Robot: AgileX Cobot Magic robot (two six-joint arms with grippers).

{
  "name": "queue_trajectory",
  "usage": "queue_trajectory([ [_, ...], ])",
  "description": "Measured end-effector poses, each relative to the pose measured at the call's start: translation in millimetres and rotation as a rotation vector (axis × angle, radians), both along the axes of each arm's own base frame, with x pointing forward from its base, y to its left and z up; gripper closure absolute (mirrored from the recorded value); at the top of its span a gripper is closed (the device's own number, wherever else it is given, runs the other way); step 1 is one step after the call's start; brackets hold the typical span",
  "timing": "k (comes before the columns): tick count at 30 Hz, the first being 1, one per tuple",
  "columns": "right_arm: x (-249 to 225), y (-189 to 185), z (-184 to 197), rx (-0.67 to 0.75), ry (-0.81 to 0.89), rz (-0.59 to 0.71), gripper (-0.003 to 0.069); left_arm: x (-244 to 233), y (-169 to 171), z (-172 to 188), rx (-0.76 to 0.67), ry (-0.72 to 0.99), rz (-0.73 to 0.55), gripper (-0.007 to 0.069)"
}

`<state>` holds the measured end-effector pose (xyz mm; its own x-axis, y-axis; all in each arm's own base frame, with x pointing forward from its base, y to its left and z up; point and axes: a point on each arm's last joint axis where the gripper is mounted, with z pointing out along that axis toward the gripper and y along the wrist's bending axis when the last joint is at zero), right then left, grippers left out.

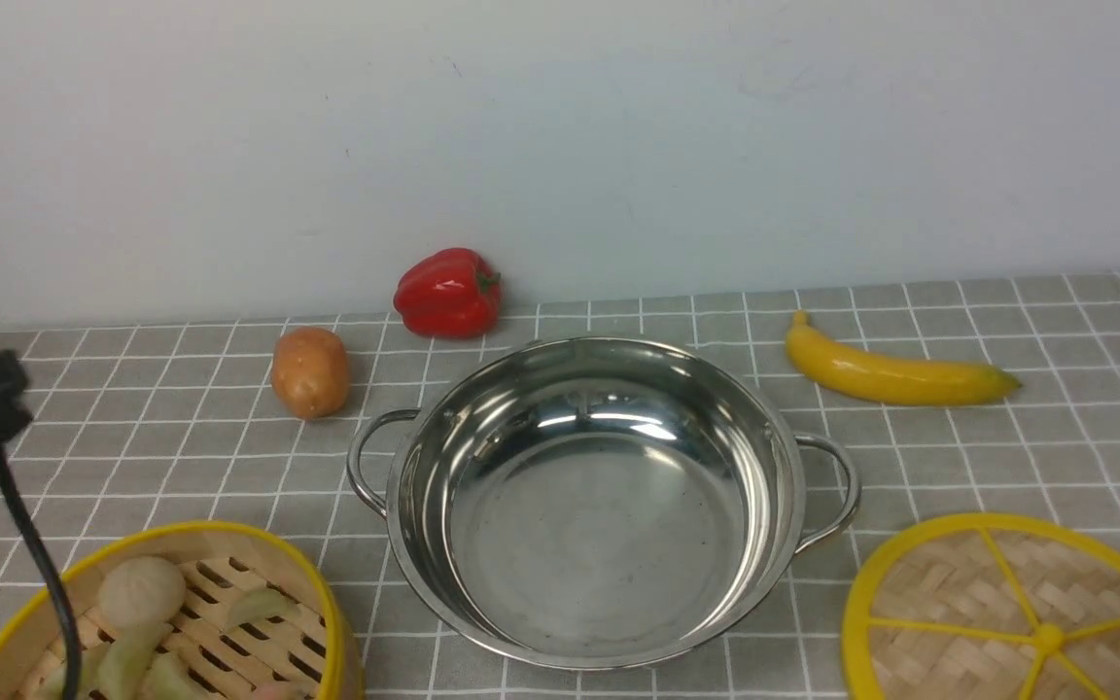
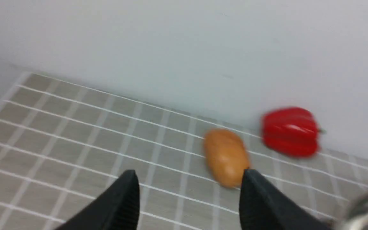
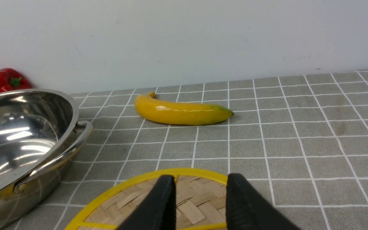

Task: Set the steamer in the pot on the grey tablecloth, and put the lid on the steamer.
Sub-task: 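Grasp the rim of the steamer basket holding the buns with the left gripper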

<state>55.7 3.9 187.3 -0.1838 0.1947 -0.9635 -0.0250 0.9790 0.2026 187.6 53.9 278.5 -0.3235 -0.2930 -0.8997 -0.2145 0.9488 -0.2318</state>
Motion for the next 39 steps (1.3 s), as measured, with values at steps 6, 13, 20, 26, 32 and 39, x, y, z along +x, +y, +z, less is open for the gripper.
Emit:
queue_trajectory([
  [6,0,0,0,0.000,-0.001,0.000,0.0416,-16,43,1,0.079,0.007,0.284,0.0225],
  [13,0,0,0,0.000,-0.001,0.000,0.0416,-12,27,0,-0.030,-0.004,0.097,0.0229],
  [20,0,0,0,0.000,-0.001,0.000,0.0416,-5,0,12,-0.128,-0.069,-0.151,0.0324],
  [26,0,0,0,0.000,-0.001,0.000,0.0416,2,-40,20,-0.051,-0.122,-0.393,0.0405],
  [32,0,0,0,0.001,-0.002,0.000,0.0416,4,-46,22,0.181,-0.110,-0.269,0.0426],
  [39,0,0,0,0.001,-0.002,0.000,0.0416,-4,3,23,0.423,0.004,0.252,0.0424],
])
